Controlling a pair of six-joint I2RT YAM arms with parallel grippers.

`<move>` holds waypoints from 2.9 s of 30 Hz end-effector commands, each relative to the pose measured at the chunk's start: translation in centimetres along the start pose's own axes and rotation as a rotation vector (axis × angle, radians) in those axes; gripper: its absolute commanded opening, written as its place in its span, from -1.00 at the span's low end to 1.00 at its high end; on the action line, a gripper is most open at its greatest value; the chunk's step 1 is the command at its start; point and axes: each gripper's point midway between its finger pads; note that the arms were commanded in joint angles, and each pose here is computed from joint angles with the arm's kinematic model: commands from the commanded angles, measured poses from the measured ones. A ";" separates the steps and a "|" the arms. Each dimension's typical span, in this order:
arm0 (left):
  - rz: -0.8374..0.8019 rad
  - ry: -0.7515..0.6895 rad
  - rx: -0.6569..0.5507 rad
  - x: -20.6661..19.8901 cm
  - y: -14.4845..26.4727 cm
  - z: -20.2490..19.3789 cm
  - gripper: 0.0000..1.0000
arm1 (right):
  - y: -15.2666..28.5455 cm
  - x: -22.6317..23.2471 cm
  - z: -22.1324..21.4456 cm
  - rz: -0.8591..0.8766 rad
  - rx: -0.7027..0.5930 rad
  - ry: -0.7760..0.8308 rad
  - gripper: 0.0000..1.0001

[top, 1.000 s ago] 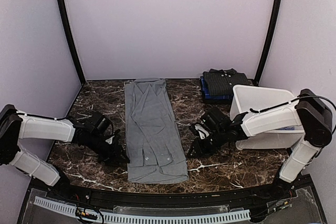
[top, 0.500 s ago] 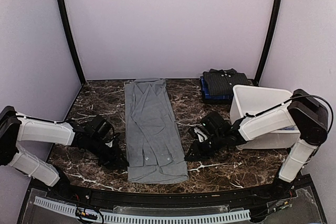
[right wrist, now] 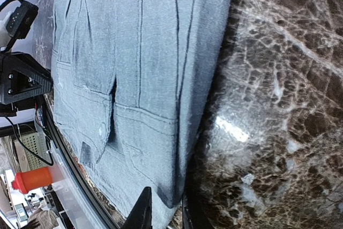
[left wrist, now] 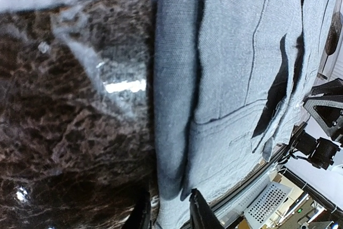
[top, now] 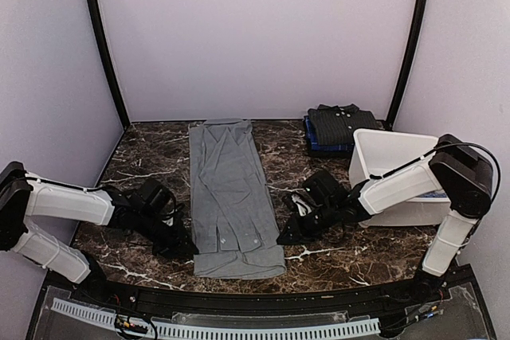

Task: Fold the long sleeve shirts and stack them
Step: Pick up the rectangle-folded shirt from the center of the board, then fold the rectangle-folded shirt at the center of the board.

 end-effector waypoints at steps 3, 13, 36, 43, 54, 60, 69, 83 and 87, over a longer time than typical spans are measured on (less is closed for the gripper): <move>0.046 0.046 0.005 1.4 -1.0 -0.2 -0.58 | -0.6 -0.9 -0.1 -0.013 0.018 -0.010 -0.65; 0.018 0.037 -0.015 0.6 -0.5 0.0 -1.00 | -0.6 0.0 -0.6 0.003 0.028 0.017 -0.94; -0.011 -0.014 -0.105 -3.3 4.9 2.0 -1.00 | 2.7 7.2 2.9 0.030 -0.074 0.128 -1.00; -0.130 0.087 -0.195 -4.1 6.8 5.4 -1.00 | 3.4 9.6 6.9 0.085 -0.155 0.118 -1.00; -0.230 0.158 -0.398 -3.3 8.0 14.6 -1.00 | 2.6 10.4 17.9 0.149 -0.377 0.037 -1.00; -0.218 0.196 -0.478 -0.5 7.0 19.4 -1.00 | -0.5 8.8 22.3 0.111 -0.402 0.006 -1.00; -0.212 0.205 -0.444 1.4 3.6 21.3 -1.00 | -3.4 5.4 22.5 0.033 -0.360 -0.031 -1.00; -0.220 0.212 -0.390 0.3 5.3 13.4 -1.00 | -0.5 4.5 14.7 0.030 -0.290 -0.037 -1.00; -0.224 0.180 -0.405 -0.6 6.6 12.9 -1.00 | 0.4 5.2 14.0 0.050 -0.299 -0.034 -1.00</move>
Point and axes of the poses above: each gripper's point midway between its finger pads, its own y axis back along the fingers, its own x axis along the line the jaws close on, z = x × y, and after that the axes turned 14 degrees about -y, right-handed
